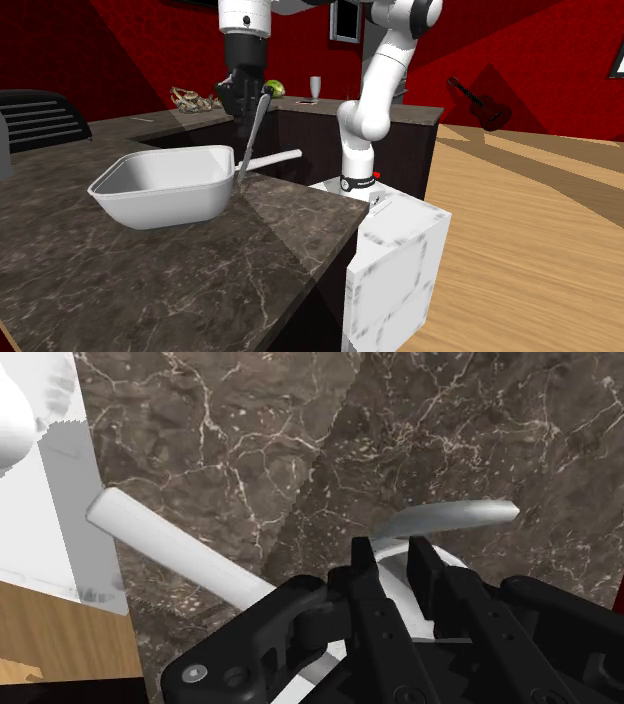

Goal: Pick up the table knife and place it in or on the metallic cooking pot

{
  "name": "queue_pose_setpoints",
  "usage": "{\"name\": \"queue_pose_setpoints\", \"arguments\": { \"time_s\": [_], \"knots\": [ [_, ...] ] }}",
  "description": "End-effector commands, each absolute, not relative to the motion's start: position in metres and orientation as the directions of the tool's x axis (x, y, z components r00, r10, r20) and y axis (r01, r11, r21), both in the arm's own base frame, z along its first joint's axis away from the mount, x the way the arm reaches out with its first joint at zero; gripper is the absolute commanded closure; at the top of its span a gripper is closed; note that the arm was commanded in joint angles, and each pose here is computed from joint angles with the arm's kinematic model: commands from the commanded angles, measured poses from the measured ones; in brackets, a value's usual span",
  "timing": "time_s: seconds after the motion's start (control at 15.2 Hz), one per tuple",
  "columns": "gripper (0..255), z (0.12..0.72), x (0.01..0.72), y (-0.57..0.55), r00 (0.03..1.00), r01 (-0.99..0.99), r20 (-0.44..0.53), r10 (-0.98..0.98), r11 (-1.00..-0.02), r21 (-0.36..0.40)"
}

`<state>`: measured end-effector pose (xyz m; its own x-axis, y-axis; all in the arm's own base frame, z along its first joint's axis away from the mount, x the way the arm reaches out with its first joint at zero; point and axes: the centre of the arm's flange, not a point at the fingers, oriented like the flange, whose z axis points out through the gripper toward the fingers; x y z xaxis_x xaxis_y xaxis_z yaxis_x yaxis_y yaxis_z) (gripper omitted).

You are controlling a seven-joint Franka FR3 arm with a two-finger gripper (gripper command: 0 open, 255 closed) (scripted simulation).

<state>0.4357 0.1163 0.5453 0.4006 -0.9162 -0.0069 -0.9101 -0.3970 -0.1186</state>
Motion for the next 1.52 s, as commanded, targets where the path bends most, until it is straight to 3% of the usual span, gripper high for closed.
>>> {"name": "queue_pose_setpoints", "arguments": {
  "time_s": [0.0,0.4,0.46,0.79,1.12,1.45],
  "knots": [
    [255,0.547,0.444,0.093,0.402,-0.910,-0.007,-0.916,-0.398,-0.118],
    [255,0.548,0.460,0.042,0.400,-0.910,-0.007,-0.916,-0.397,-0.118],
    [0,0.548,0.460,0.042,0.400,-0.910,-0.007,-0.916,-0.397,-0.118],
    [0,0.479,0.485,0.021,0.537,-0.830,-0.394,-0.746,-0.549,-0.093],
    [0,0.404,0.496,0.028,0.546,-0.724,-0.711,-0.442,-0.677,-0.134],
    [0,0.386,0.484,0.044,0.546,-0.724,-0.712,-0.442,-0.677,-0.134]
  ]
}}
